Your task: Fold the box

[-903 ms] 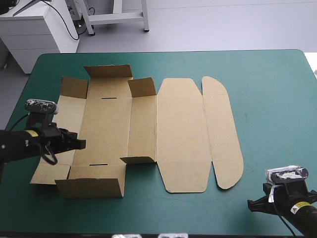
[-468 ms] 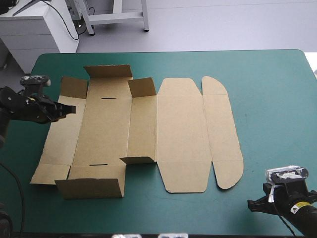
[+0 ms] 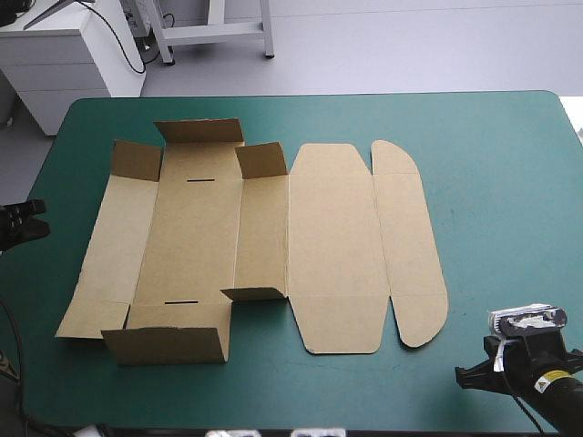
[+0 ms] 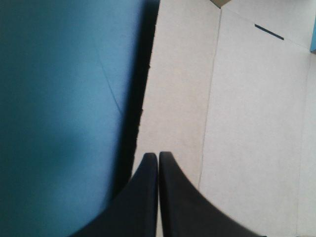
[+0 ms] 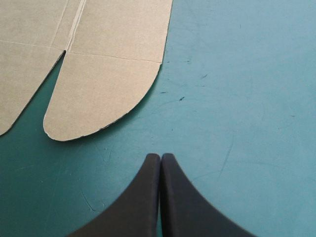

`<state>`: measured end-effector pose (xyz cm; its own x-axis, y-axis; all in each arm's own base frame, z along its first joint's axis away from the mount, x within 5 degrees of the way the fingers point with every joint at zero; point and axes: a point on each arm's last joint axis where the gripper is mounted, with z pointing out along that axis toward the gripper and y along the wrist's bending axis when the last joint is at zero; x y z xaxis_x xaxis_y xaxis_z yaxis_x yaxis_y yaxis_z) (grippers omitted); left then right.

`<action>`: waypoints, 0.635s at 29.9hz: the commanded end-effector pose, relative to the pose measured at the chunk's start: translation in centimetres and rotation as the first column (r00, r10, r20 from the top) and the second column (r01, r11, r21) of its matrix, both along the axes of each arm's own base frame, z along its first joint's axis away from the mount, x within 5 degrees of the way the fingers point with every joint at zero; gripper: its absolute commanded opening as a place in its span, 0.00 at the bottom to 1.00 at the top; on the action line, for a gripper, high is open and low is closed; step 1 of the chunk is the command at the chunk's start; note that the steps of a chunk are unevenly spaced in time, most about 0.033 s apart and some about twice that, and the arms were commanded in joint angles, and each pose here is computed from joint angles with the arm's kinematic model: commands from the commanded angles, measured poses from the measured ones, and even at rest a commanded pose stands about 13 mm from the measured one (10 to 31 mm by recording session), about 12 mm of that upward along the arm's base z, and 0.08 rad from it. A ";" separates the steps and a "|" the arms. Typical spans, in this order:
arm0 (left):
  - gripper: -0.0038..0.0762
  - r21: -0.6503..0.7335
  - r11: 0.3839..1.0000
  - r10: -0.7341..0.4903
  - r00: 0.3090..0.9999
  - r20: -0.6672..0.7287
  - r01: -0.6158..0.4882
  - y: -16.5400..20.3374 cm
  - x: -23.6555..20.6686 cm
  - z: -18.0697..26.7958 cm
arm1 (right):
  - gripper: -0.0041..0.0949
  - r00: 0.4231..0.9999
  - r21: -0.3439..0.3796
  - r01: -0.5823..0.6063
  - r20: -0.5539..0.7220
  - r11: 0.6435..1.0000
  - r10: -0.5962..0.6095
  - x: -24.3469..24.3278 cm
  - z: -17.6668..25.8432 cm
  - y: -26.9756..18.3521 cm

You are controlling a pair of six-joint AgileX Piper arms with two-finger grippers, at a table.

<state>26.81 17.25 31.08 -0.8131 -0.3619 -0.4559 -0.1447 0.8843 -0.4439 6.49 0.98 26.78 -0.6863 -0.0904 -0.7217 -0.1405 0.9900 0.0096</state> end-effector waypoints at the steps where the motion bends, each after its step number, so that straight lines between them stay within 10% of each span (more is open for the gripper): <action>1: 0.04 -0.046 0.998 -0.032 0.997 0.063 0.035 0.4 -0.2 1.1 | 0.02 0.998 0.002 0.002 0.065 1.000 -0.002 0.4 1.0 0.0; 9: 0.08 -0.091 0.995 -0.032 0.999 0.023 0.034 0.9 0.3 -0.3 | 0.02 0.998 0.005 0.006 0.070 1.000 -0.006 0.4 1.1 0.0; 19: 0.53 -0.138 0.990 -0.044 0.999 -0.028 0.040 1.5 1.1 -2.5 | 0.02 0.996 0.023 0.021 0.088 1.000 -0.023 0.5 1.2 0.0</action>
<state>27.94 19.62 26.76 -0.8431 -0.3954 -0.3646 -0.1784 0.8451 -0.5039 6.55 0.97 26.84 -0.6820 -0.0698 -0.7280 -0.1256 0.9918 0.0226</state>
